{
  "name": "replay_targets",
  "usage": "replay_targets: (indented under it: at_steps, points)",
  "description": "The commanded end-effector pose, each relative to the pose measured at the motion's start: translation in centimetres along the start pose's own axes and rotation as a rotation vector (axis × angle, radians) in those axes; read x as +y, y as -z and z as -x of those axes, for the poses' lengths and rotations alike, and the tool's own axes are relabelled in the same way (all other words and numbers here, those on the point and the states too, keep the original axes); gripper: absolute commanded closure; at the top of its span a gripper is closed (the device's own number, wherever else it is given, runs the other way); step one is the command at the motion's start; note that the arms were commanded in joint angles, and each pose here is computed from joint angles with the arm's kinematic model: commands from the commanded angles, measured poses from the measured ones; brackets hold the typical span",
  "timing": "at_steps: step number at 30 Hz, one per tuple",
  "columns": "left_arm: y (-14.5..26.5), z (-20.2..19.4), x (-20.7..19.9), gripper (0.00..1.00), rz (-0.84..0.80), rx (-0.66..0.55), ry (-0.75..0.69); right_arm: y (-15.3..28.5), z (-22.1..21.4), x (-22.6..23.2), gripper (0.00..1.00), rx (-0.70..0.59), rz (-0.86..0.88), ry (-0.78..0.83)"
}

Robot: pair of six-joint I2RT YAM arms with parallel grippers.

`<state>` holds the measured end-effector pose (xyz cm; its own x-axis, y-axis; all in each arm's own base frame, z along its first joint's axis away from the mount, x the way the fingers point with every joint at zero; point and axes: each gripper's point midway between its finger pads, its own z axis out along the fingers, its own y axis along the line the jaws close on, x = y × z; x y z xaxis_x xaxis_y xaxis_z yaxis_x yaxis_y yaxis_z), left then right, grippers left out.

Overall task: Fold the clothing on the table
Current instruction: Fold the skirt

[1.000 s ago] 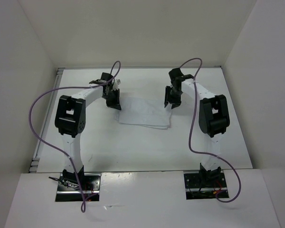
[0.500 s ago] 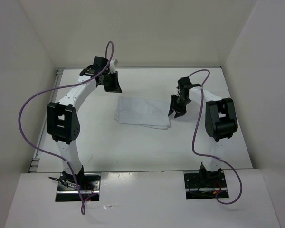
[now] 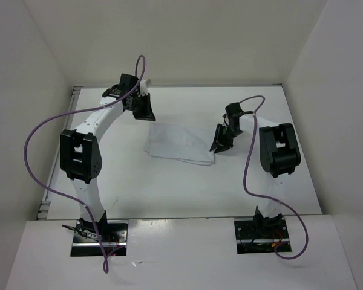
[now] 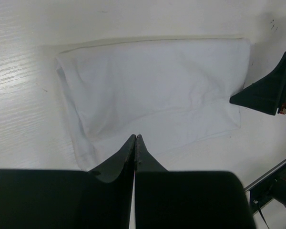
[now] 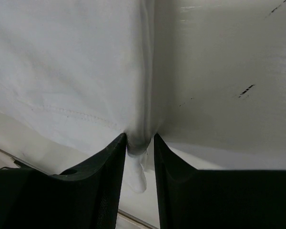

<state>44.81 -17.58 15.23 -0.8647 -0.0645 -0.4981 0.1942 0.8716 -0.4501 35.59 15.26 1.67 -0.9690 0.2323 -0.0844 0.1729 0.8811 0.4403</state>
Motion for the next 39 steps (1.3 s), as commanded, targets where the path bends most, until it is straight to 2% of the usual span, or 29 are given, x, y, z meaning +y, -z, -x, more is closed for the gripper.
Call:
replay_targets:
  at_steps: [1, 5, 7, 13, 14, 17, 20, 26, 31, 35, 39]
  points:
    - [0.3, 0.3, -0.7, 0.97, -0.03, -0.01, -0.01, 0.6, -0.2, -0.7, 0.65, -0.019, -0.028, -0.027]
    - [-0.2, 0.2, -0.8, 0.96, -0.047, 0.005, 0.003, 0.2, -0.9, -0.9, 0.65, -0.007, -0.024, -0.053]
    - [-0.1, 0.6, -1.2, 0.96, -0.063, -0.008, -0.005, -0.5, -1.5, -0.8, 0.68, 0.015, -0.017, -0.059]
    - [-1.3, -0.6, -3.3, 0.95, -0.186, 0.052, -0.038, -3.1, -2.3, -0.7, 0.87, 0.045, 0.009, -0.077]
    - [-2.0, -1.4, -3.9, 0.94, -0.216, 0.079, -0.068, -3.1, -2.2, -0.8, 0.93, 0.04, -0.001, -0.077]
    - [-2.8, -3.7, -6.2, 0.94, -0.334, 0.15, -0.119, -2.5, -0.5, -0.8, 0.99, -0.018, -0.027, -0.039]
    - [-3.9, -6.2, -7.5, 0.94, -0.397, 0.204, -0.161, -0.7, 1.0, -0.6, 1.0, -0.062, -0.058, 0.003]
    - [-6.9, -9.2, -9.0, 0.94, -0.448, 0.282, -0.145, 1.4, 2.1, 0.3, 1.0, -0.077, -0.074, 0.057]
    - [-9.6, -10.9, -8.1, 0.94, -0.364, 0.338, -0.135, 2.0, 2.2, 0.3, 1.0, -0.082, -0.082, 0.068]
    - [-11.3, -11.7, -6.6, 0.98, -0.241, 0.342, -0.135, 2.1, 2.3, 0.3, 1.0, -0.081, -0.083, 0.091]
    - [-12.7, -13.3, -6.0, 1.0, -0.201, 0.375, -0.119, 2.6, 2.5, 0.6, 1.0, -0.082, -0.083, 0.111]
